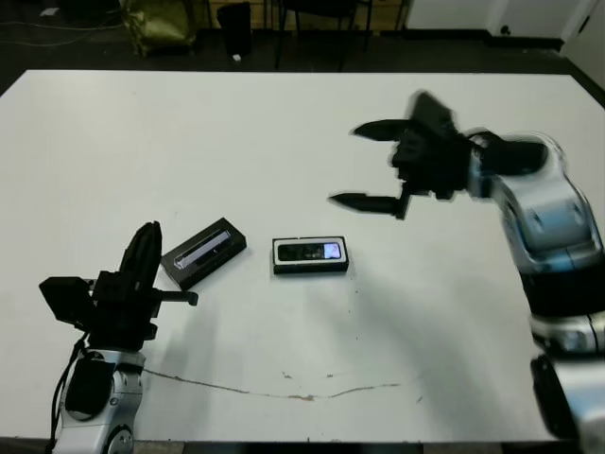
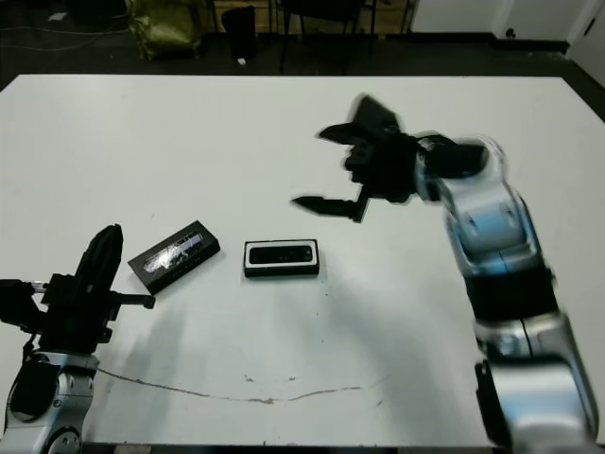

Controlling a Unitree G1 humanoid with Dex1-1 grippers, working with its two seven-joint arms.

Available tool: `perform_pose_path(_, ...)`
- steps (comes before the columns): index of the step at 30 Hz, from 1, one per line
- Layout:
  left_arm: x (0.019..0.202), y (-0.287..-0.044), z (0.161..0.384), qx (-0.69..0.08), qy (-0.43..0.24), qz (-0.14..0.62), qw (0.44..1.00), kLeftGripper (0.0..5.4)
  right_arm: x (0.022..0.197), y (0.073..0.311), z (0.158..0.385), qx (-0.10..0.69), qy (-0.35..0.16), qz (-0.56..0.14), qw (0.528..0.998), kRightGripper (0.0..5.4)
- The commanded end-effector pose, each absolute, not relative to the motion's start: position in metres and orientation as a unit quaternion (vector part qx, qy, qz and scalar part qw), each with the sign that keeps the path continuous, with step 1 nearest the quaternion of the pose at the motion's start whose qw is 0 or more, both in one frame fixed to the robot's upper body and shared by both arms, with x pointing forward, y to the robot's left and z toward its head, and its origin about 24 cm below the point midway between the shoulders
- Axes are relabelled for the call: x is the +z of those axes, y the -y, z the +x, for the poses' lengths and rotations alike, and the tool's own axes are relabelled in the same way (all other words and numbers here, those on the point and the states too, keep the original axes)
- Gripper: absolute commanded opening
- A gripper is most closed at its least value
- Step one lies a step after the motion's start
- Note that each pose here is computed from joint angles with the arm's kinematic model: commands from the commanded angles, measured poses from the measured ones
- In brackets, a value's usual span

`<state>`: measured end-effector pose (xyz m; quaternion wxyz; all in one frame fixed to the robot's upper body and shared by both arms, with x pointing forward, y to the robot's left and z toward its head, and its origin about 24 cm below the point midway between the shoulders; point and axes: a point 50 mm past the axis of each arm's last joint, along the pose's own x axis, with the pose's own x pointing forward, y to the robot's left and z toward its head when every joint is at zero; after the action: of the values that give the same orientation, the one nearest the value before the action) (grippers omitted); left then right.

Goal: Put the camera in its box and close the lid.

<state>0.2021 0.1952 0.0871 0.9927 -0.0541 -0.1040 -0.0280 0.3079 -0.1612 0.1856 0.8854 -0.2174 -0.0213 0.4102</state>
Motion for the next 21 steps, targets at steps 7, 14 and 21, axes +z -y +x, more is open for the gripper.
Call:
perform_pose_path(7,0.09,-0.208,0.204,-0.033,0.095,-0.009,0.995,0.0,0.125,0.199,0.248,0.267,0.028,-0.132,0.954,2.28)
perform_pose_path(14,0.091,-0.21,0.207,-0.042,0.096,-0.001,0.995,0.0,0.076,0.203,0.21,0.139,0.034,-0.068,0.987,0.69)
perform_pose_path(21,0.092,-0.21,0.21,-0.056,0.087,0.003,0.995,0.0,0.072,0.189,0.193,0.09,0.029,-0.063,0.993,0.01)
